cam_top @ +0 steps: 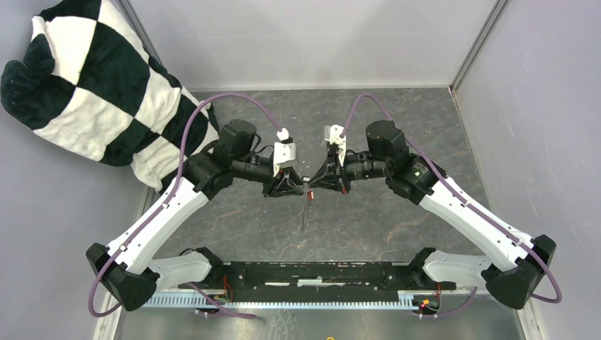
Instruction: Put the keys on the keyring
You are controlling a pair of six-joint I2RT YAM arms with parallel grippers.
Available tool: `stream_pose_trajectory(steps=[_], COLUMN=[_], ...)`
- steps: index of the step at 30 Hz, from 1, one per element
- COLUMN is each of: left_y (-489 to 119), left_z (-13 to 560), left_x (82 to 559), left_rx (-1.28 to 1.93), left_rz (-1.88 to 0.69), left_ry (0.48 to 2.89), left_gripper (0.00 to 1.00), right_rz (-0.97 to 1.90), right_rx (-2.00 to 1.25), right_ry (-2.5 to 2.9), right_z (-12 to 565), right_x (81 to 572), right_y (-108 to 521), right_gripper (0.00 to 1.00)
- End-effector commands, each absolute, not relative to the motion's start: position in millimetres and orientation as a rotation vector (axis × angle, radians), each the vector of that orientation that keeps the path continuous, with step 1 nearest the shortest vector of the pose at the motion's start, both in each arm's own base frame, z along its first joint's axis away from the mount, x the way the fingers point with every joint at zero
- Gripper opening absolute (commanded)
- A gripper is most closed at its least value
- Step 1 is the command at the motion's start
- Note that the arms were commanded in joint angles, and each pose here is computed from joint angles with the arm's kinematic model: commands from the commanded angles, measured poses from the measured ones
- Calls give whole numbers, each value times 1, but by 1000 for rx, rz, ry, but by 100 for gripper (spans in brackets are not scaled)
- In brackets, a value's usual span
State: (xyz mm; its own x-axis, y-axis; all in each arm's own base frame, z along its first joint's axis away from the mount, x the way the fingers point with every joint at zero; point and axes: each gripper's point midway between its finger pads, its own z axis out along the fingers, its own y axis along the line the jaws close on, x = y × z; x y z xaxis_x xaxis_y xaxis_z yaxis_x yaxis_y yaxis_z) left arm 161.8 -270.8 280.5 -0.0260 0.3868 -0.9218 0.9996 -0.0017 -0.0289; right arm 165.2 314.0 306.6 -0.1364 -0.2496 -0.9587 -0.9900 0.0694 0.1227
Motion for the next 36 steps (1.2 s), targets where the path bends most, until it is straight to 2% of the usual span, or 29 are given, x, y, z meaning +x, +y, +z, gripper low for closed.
stream_pose_trajectory(steps=[1,12,20,24,26,30,32,36], left_y=[-274,-274,-272,-272,-273,-277,-279,-284], left_z=[302,299,296,298,301,315,329,356], left_x=[164,157,165,164,162,154,150,144], left_rx=[1518,1548,1557,1557,1560,1530,1467,1366], left_rz=[-985,-1006,-945,-945,-954,-1014,-1050,-1105], left_ry=[1417,1409,1403,1395,1382,1327,1283,1185], left_gripper=[38,31,4,2,2,2,2,2], right_rz=[1089,1075,1081,1072,1072,1117,1149,1199], right_rx=[-1299,-1330,-1339,-1307,-1281,-1136,-1068,-1002], right_ry=[1457,1461,1456,1436,1413,1317,1244,1163], right_z=[328,333,334,344,351,373,384,396], right_x=[169,168,164,164,164,163,156,145], right_y=[319,330,332,328,325,314,306,298], right_gripper=[0,0,0,0,6,32,38,40])
